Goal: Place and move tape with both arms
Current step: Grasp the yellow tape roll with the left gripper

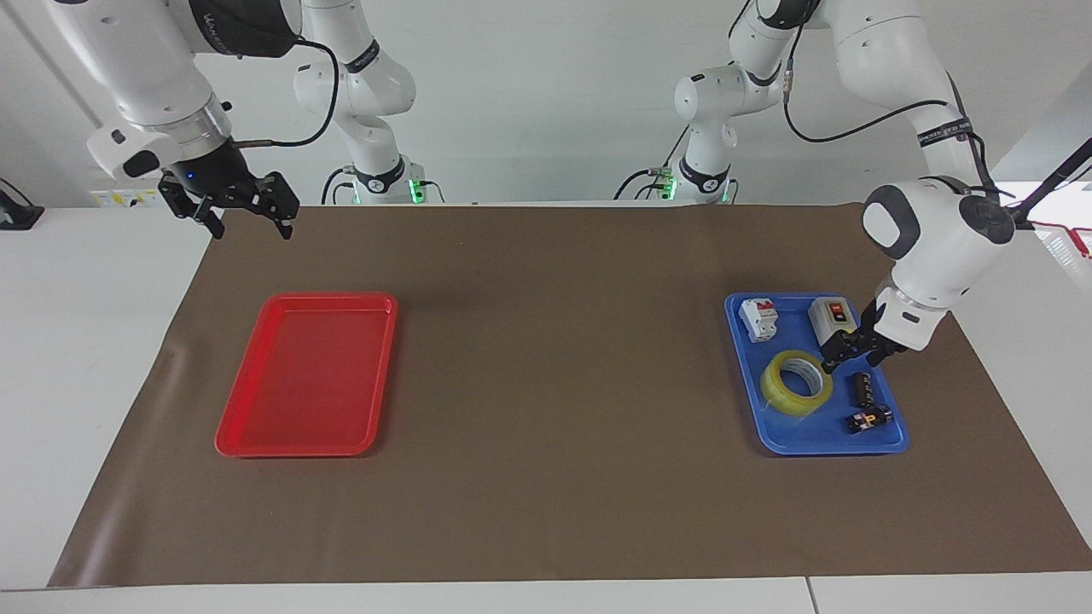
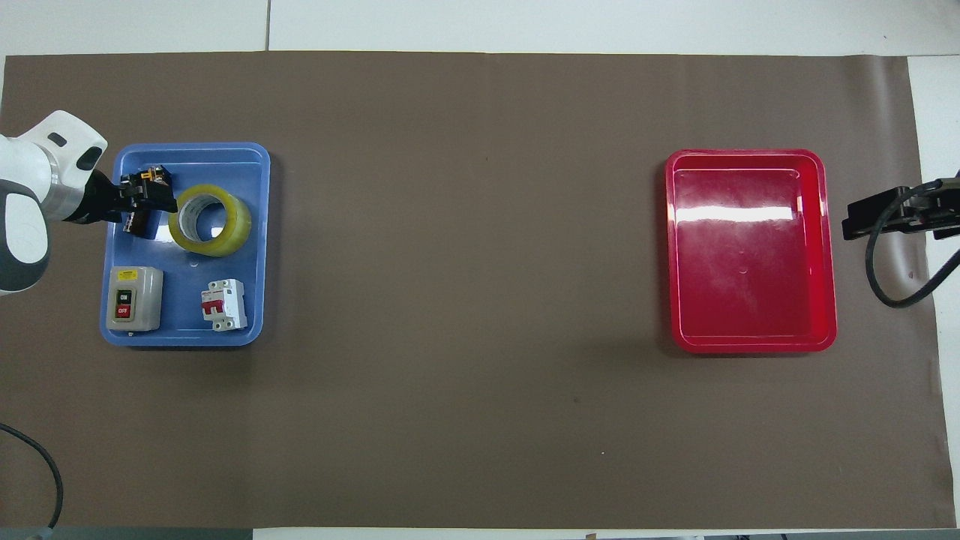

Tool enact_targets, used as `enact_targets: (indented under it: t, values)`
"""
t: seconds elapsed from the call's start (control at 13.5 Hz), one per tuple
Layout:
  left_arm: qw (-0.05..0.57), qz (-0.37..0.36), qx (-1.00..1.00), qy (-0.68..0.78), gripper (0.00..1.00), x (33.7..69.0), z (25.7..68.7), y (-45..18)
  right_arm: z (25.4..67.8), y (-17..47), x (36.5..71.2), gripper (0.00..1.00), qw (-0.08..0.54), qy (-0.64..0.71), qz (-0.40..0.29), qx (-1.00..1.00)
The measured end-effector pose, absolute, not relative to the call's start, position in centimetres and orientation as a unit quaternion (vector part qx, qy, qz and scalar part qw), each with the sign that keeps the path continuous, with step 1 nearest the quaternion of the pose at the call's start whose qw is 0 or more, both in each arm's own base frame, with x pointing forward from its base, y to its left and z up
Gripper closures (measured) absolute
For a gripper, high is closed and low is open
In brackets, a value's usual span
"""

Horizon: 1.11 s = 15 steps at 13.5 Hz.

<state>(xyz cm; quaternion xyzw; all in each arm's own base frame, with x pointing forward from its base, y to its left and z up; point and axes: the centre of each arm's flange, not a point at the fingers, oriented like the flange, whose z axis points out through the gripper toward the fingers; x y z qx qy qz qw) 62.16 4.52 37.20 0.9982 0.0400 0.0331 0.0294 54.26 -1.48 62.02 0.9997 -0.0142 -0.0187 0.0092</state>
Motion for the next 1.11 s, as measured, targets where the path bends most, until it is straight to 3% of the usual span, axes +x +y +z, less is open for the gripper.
enact_targets:
  t: [0.07,0.45,0.52,0.59,0.74,0.82,0.97,1.11]
  values:
    - [0.03,0.032,0.998,0.045,0.11,62.1,36.4,4.4,62.0,-1.5,54.3,0.0,0.009,-0.014,-0.019,1.0]
    - [0.033,0.029,0.998,0.046,0.21,61.6,32.4,2.5,62.0,-1.5,54.3,0.0,0.009,-0.014,-0.019,1.0]
    - [0.033,0.027,0.998,0.047,0.29,61.6,32.2,2.4,62.0,-1.5,54.3,0.0,0.009,-0.014,-0.019,1.0]
    - [0.033,0.027,0.998,0.047,0.47,61.6,32.2,2.5,62.0,-1.5,54.3,0.0,0.009,-0.014,-0.019,1.0]
    - [0.033,0.028,0.998,0.047,0.72,61.7,32.3,2.5,62.0,-1.5,54.3,0.0,0.009,-0.014,-0.019,1.0]
    - [0.033,0.026,0.998,0.047,0.79,61.9,32.7,2.5,62.0,-1.5,54.3,0.0,0.009,-0.014,-0.019,1.0]
    - [0.035,0.006,0.998,0.044,0.79,63.0,35.0,2.5,62.0,-1.5,54.3,0.0,0.009,-0.014,-0.019,1.0]
    - [0.033,-0.03,0.998,0.048,0.79,64.4,40.3,0.6,62.0,-1.5,54.3,0.0,0.009,-0.014,-0.019,1.0]
